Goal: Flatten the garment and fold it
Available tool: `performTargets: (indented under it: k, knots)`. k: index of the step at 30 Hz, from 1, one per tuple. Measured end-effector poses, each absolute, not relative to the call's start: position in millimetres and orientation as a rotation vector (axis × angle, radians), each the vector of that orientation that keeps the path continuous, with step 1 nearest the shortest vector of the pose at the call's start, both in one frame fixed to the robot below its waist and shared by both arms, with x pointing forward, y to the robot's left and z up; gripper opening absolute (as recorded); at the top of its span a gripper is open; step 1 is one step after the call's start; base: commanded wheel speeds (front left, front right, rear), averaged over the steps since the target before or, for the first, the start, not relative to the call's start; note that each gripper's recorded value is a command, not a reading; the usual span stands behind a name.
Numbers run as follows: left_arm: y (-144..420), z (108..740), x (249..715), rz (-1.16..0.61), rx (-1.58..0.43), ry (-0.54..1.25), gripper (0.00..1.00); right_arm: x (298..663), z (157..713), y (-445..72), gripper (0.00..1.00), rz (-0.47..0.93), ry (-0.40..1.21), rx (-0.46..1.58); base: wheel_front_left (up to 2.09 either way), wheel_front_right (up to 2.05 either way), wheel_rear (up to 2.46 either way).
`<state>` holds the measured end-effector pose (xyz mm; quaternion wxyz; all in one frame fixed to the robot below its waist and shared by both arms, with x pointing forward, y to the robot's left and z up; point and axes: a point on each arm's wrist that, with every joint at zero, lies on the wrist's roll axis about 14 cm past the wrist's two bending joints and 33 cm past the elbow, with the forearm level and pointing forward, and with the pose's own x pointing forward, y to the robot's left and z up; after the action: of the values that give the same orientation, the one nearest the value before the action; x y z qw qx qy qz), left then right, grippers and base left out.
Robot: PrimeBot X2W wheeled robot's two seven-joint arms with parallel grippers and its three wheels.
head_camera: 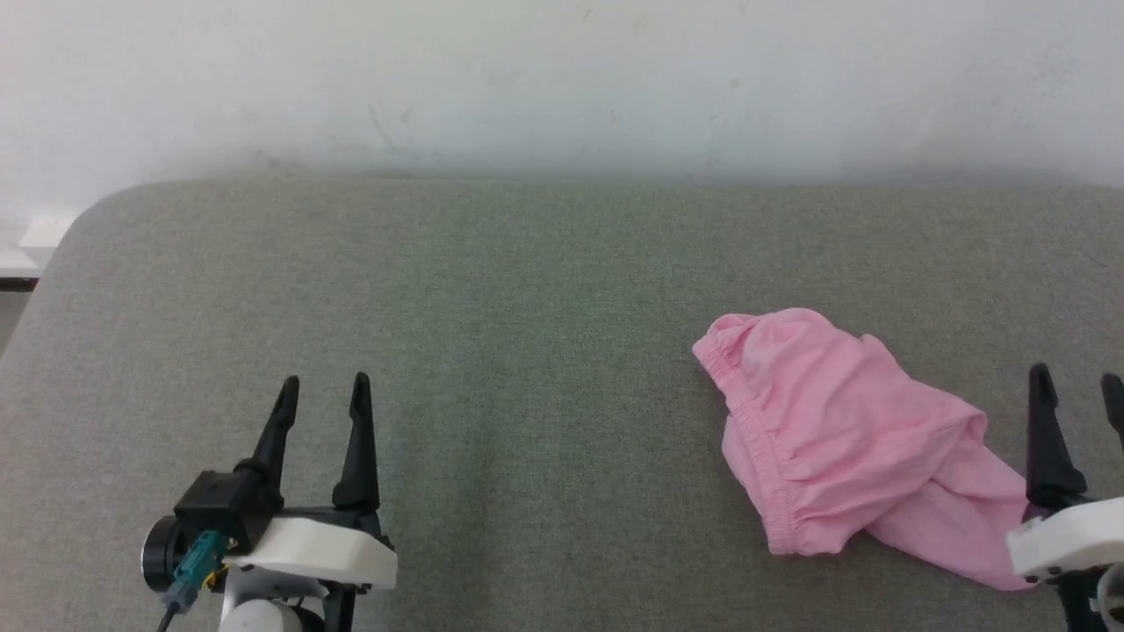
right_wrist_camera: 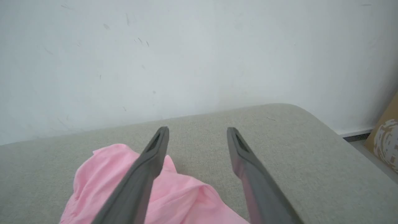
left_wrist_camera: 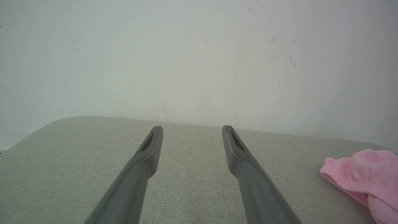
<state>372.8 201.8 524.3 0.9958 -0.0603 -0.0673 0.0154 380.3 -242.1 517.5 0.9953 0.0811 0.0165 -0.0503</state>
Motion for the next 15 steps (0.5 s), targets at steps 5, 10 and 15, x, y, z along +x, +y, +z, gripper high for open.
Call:
performTargets:
  k: [5, 10, 15]
  knots:
    - [203, 527, 369, 0.035, -0.119, -0.143, 1.00, 380, 556, -214, 1.00, -0.014, -0.106, 0.113, 0.00, 0.00, 0.00]
    - [202, 527, 367, 0.036, -0.123, -0.142, 1.00, 372, 554, -182, 1.00, 0.078, -0.093, 0.105, 0.00, 0.00, 0.00]
    - [201, 524, 367, 0.035, -0.127, -0.134, 1.00, 363, 505, -153, 1.00, 0.164, 0.155, 0.106, 0.00, 0.00, 0.00]
